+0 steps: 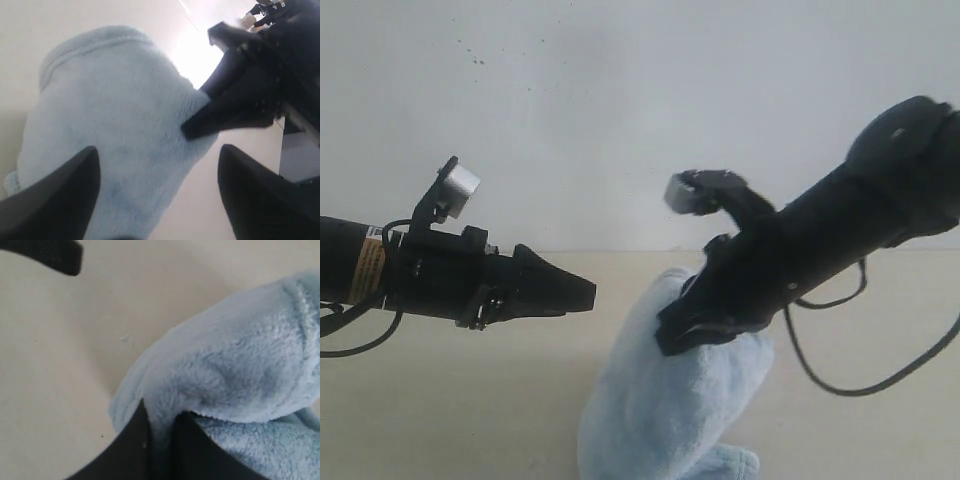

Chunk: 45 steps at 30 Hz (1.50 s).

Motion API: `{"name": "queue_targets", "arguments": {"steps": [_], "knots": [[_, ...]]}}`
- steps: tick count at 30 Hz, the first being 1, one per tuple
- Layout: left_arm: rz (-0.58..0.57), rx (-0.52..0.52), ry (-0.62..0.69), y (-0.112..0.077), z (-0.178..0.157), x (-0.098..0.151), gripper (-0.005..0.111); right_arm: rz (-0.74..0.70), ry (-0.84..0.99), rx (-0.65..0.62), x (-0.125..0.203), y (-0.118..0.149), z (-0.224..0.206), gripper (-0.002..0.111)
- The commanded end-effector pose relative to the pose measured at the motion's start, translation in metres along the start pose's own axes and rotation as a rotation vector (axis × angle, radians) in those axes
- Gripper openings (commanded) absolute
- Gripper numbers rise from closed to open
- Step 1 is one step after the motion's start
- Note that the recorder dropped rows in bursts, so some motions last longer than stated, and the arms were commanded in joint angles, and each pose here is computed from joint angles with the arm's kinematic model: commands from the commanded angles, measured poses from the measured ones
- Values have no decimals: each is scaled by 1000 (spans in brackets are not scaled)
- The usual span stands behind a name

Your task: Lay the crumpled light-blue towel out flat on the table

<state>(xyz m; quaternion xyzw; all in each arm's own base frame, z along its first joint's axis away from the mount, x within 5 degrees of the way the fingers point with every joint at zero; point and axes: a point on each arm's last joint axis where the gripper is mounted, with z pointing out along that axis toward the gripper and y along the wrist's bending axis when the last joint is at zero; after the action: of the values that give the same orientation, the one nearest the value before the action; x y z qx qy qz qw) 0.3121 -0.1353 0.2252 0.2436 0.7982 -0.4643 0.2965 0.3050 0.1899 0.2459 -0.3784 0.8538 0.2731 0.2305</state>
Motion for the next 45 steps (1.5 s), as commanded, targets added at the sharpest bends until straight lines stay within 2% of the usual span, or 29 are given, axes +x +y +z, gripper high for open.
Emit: {"name": "queue_targets", "arguments": {"steps": [1, 5, 7, 12, 18, 24, 27, 30, 34, 37, 39, 40, 44, 45], "knots": [[-10, -5, -17, -1, -2, -4, 64, -42, 63, -61, 2, 22, 34, 22], [-7, -20, -44, 2, -9, -11, 64, -46, 109, -117, 7, 38, 55, 50], [-41, -35, -72, 7, -18, -18, 64, -37, 108, -168, 7, 51, 62, 58], [-141, -66, -118, 19, -34, -24, 64, -172, 132, -275, 10, 86, 75, 59], [-209, -28, -221, 30, -59, -30, 59, -193, 132, -287, 9, 92, 69, 59], [-211, -26, -238, 33, -67, -31, 52, -264, 34, -258, -5, 106, 31, 59], [-136, 46, -223, 25, -64, -31, 44, -349, -2, -188, -10, 111, 5, 59], [-44, 125, -248, 14, -59, -34, 28, -371, 23, -55, -9, 105, -11, 59], [18, 176, -203, -6, -41, -33, 13, -380, 150, 243, -3, 80, -22, 59], [51, 239, -124, -26, -18, -26, 4, -277, 205, 520, 0, 55, -33, 58], [39, 286, -88, -38, -2, -22, 4, -129, 169, 645, -1, 38, -41, 49], [26, 310, -66, -45, 5, -20, 4, -75, 149, 667, 1, 32, -43, 43], [112, 361, 42, -63, 26, -5, 4, 46, 44, 693, 11, -3, -47, 23], [92, 349, 74, -65, 29, -2, 4, 102, 11, 692, 17, -12, -47, 20]]}}
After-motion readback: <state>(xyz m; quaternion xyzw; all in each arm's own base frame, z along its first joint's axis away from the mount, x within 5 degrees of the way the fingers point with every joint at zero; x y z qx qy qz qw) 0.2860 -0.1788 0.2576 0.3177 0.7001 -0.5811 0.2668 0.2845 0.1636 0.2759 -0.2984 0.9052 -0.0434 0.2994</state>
